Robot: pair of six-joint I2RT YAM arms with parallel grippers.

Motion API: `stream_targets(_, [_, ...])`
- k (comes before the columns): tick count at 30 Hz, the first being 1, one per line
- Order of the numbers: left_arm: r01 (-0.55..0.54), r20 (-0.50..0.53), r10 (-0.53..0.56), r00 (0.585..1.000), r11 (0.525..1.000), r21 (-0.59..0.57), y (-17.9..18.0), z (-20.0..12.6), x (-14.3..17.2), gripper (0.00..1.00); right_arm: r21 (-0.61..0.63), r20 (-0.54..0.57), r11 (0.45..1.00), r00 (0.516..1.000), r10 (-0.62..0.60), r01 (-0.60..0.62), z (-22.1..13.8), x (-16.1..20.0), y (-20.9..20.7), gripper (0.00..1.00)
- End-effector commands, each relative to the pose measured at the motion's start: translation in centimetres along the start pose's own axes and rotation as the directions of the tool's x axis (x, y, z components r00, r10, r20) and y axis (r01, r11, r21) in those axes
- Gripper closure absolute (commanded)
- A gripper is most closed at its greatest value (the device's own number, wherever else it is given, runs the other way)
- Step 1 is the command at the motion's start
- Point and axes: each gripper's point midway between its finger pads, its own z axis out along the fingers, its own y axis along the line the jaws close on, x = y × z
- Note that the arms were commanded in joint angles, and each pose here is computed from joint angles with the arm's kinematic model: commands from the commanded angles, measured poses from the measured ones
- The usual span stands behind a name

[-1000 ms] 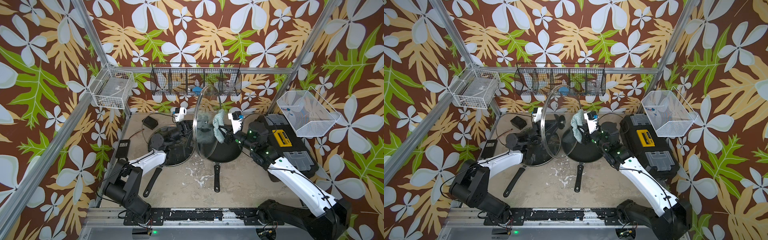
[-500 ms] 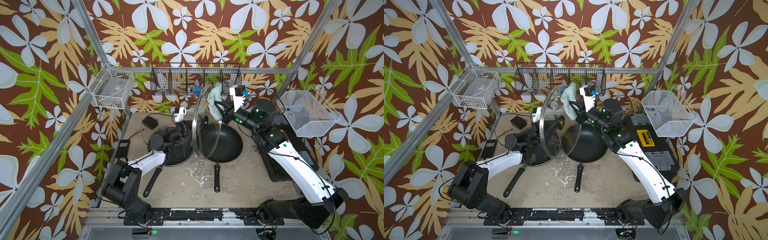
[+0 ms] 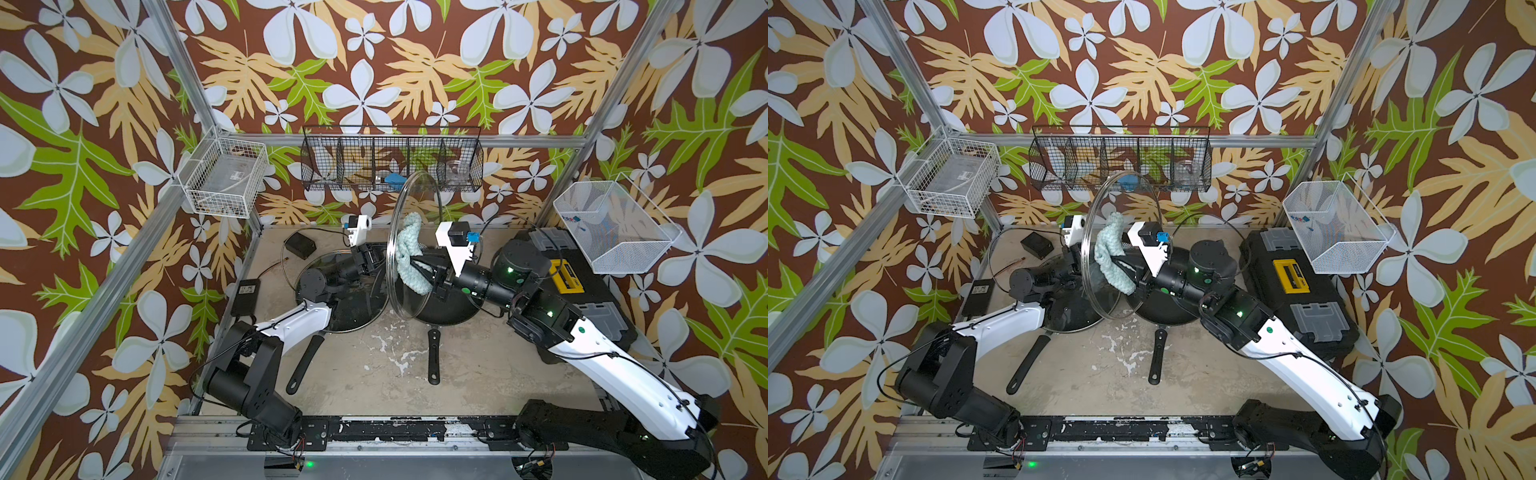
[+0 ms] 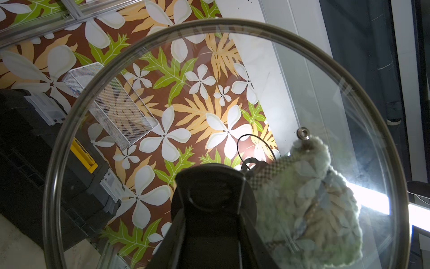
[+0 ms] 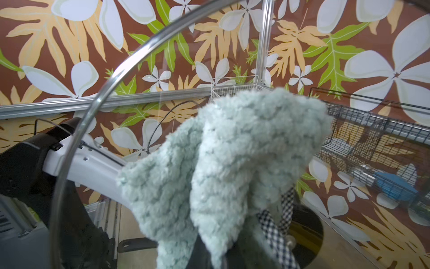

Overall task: Wipe the pot lid with a cloth
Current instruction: Wipe the pot lid.

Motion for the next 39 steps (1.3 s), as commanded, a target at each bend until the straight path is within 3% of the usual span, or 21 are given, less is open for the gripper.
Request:
stream_targets(1, [-0.175,0.026,0.173,0.985,0.969,0.177,-4.8,-0.2,0.4,1.0,-0.041,0.061,0.999,0.998,-0.033,0.035,-0.7,-1.0,1.4,1.0])
stream_targets(5, [-0.174,0.028,0.171,0.985,0.969,0.174,-4.6,-0.3,0.4,1.0,-0.078,0.084,0.995,0.995,-0.06,0.067,-0.7,-1.4,2.1,1.0])
stream_targets(11, [-0.171,0.024,0.17,0.985,0.971,0.169,-4.3,-0.3,0.4,1.0,0.045,0.08,0.993,0.99,-0.115,0.112,1.1,-2.7,-0.6,1.0])
stream_targets(20, [-0.173,0.023,0.172,0.985,0.97,0.169,-4.5,-0.4,0.7,1.0,0.213,0.135,0.974,0.985,-0.11,0.08,1.4,-5.8,-6.7,1.0])
stream_targets(31, [-0.181,0.023,0.18,0.983,0.965,0.192,-5.4,-0.4,0.7,1.0,0.369,0.067,0.929,0.998,-0.011,-0.014,1.7,-2.9,-16.3,1.0])
stream_targets(34, [-0.182,0.023,0.181,0.983,0.964,0.192,-5.4,-0.3,0.7,1.0,0.339,0.044,0.941,0.999,0.005,-0.019,2.2,-2.3,-16.1,1.0])
stream_targets(39, [-0.179,0.022,0.178,0.984,0.966,0.186,-5.2,-0.3,0.6,1.0,0.227,0.062,0.973,0.997,-0.049,0.033,2.0,-3.2,-11.6,1.0])
